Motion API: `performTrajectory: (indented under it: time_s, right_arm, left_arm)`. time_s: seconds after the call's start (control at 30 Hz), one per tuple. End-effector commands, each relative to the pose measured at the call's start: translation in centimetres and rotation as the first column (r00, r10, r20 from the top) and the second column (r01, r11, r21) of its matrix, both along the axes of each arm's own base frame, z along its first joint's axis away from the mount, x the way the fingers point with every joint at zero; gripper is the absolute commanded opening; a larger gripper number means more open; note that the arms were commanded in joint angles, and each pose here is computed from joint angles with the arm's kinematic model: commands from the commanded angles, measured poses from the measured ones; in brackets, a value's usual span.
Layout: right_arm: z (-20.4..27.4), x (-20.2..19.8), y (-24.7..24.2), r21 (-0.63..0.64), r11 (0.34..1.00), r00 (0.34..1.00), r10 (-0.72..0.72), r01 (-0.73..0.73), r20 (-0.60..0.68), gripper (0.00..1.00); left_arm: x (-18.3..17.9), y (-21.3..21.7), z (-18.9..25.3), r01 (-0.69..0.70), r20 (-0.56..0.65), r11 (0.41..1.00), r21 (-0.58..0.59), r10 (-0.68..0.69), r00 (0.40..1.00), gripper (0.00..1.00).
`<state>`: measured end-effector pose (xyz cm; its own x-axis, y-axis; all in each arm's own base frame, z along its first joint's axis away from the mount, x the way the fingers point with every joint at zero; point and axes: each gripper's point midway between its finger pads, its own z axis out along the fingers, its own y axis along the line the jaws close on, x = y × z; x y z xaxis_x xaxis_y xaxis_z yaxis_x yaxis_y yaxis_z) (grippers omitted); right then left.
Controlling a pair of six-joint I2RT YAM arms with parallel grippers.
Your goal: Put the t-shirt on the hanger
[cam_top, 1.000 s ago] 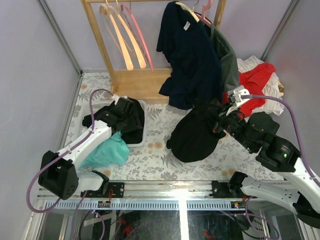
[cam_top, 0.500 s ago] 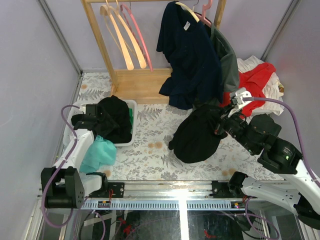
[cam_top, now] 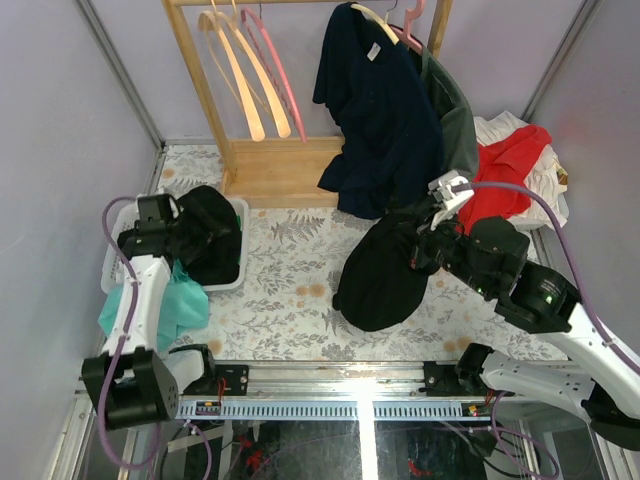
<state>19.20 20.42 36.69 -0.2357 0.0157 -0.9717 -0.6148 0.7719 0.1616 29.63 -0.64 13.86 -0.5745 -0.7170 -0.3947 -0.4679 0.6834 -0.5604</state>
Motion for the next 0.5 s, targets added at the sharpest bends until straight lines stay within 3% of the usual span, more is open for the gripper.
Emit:
performTrajectory:
  time_s: [0.0, 0.2, 0.3, 0.47]
  right_arm:
    - [4.2, -0.2, 1.2, 0.109, 0.993, 0.999, 0.037, -0.040, 0.024, 0.00]
    - [5.5, 1.4, 2.6, 0.105, 0.994, 1.000, -0.005, 0.008, -0.024, 0.00]
    - [5.6, 3.1, 3.5, 0.067, 0.996, 0.997, -0.053, 0.056, -0.047, 0.00]
    - [7.0, 5.3, 5.7, 0.041, 0.996, 0.996, -0.074, 0.076, -0.058, 0.00]
  left_arm:
    - [0.9, -4.2, 9.6, 0.157, 0.244, 0.983, 0.091, -0.175, 0.954, 0.73]
    - [-2.7, -10.3, 14.7, 0.330, 0.343, 0.937, 0.114, -0.349, 0.872, 0.75]
    - [-6.0, -14.5, 15.6, 0.495, 0.380, 0.863, 0.104, -0.494, 0.782, 0.85]
    - [-10.3, -19.3, 14.2, 0.668, 0.368, 0.737, 0.107, -0.653, 0.662, 0.92]
